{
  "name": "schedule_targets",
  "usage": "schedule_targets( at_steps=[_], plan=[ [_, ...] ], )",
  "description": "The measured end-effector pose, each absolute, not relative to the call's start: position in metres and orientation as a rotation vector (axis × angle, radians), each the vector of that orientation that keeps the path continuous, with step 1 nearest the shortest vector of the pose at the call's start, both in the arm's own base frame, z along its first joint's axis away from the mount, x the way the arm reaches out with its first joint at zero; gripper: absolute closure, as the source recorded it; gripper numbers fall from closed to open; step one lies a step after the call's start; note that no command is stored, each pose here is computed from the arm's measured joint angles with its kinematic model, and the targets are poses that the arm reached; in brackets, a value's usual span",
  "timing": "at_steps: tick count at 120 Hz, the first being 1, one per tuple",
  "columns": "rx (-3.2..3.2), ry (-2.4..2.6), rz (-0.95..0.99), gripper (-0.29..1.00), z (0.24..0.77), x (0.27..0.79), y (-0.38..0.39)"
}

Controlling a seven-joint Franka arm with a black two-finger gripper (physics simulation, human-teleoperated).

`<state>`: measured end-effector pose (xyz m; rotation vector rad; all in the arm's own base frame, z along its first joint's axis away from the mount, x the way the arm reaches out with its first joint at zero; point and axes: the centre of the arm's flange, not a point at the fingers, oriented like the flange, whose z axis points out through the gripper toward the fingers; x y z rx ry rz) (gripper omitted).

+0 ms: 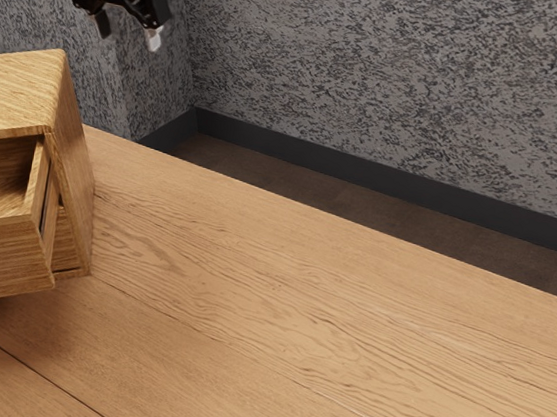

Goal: Push the drawer handle with one arm to close the drawer

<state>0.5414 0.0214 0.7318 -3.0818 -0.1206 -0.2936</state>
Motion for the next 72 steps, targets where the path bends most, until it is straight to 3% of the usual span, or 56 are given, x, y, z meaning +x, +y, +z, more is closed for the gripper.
schedule_targets(
  at_steps=[16, 27, 37, 56, 72],
  plan=[
    [-3.080, -0.150, -0.295, 0.02, 0.733, 0.540, 0.030],
    [-3.052, -0.200, -0.645, 0.02, 0.846, 0.471, 0.056],
    [-2.998, -0.334, -0.746, 0.02, 0.877, 0.440, 0.095],
    [-3.012, -0.303, -0.704, 0.02, 0.863, 0.457, 0.085],
    [-3.079, -0.220, -0.522, 0.02, 0.819, 0.465, 0.065]
  ],
)
